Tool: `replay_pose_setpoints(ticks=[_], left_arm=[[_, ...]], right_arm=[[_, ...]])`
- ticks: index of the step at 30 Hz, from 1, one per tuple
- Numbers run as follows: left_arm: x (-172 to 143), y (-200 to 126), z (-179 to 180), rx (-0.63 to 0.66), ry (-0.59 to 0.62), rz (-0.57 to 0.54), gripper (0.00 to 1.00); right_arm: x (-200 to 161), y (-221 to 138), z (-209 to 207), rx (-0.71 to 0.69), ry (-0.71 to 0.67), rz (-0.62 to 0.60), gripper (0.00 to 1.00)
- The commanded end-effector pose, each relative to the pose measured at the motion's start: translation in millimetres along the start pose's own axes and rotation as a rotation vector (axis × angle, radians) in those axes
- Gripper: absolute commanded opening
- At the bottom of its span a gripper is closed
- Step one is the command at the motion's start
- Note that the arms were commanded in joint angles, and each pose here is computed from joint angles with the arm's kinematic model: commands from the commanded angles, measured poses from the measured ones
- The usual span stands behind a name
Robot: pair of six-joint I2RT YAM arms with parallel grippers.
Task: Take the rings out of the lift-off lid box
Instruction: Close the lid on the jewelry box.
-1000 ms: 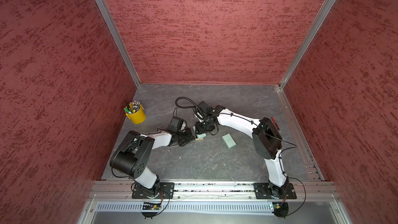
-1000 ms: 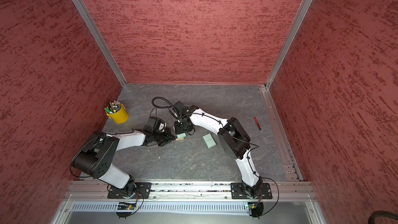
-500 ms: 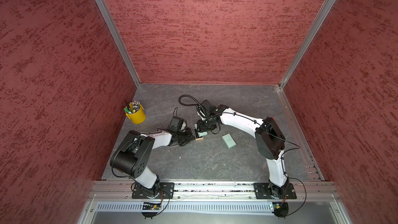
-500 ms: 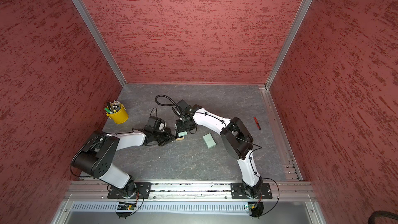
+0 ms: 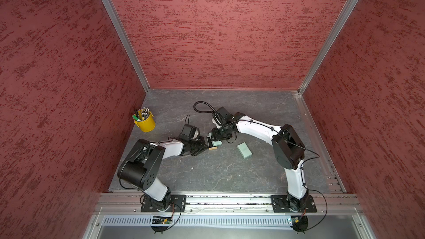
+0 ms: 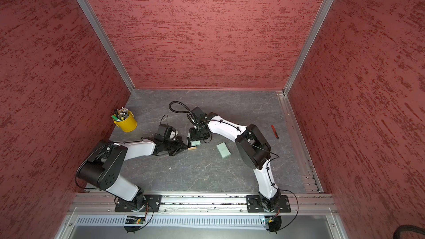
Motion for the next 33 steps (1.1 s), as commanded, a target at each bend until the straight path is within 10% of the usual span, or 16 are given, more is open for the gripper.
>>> replay_pose_setpoints(ticks=[1,33], left_arm=[[1,3,0,0.012,0.019,0.001,0.0],[3,5,-3,-0.006,0.024,-0.002,0.0]], right_arm=[[0,5,1,0.028,0.009,0.0,0.49],[-5,21,-3,0.048,0.023,0.039,0.49]])
Point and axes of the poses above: each gripper's point midway between its finger pads, its own y axis out along the fingers, its own z axis along the line the jaws close on, x = y × z, the point moved 4 cm from there along -y, back along the fingers, and after that the axes turned 6 degrees about y, right-handed, at the moved point
